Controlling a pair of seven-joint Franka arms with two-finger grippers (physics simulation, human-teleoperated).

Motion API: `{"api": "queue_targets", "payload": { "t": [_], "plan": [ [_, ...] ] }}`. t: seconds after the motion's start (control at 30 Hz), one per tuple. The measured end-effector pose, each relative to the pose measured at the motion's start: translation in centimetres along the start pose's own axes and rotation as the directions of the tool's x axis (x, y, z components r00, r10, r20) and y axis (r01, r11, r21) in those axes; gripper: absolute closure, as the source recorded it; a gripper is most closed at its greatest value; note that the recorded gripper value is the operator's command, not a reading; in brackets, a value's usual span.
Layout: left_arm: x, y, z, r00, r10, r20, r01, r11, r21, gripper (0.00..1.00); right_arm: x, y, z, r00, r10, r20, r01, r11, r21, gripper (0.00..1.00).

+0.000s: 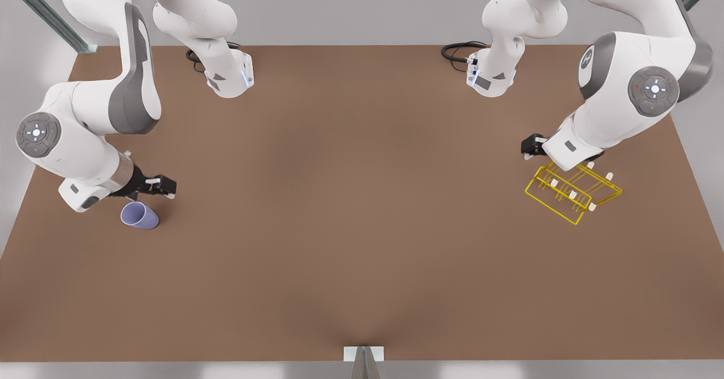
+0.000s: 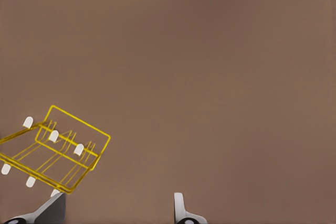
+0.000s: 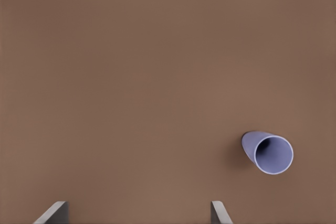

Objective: Place the cup on the cup holder

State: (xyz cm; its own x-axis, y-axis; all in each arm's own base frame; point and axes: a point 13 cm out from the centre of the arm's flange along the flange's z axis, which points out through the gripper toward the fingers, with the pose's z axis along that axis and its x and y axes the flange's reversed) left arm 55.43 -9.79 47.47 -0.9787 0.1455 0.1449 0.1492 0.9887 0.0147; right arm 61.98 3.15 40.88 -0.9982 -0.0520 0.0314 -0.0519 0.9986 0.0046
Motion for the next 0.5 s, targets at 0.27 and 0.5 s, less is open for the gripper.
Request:
{"api": "queue_targets", "payload": {
  "t": [0.27, 0.5],
  "plan": [
    [-0.4, -0.2, 1.8, 0.999, 0.010, -0.032, -0.010, 1.000, -0.003, 0.00, -0.6, -1.5, 0.8, 0.999, 0.030, 0.017, -0.030, 0.999, -0.014, 0.00],
    [0.1, -0.4, 2.3, 0.998, 0.017, -0.062, -0.016, 1.000, 0.003, 0.00, -0.1, -7.8, 7.1, 0.992, 0.115, -0.048, -0.116, 0.993, -0.004, 0.00]
  ]
}}
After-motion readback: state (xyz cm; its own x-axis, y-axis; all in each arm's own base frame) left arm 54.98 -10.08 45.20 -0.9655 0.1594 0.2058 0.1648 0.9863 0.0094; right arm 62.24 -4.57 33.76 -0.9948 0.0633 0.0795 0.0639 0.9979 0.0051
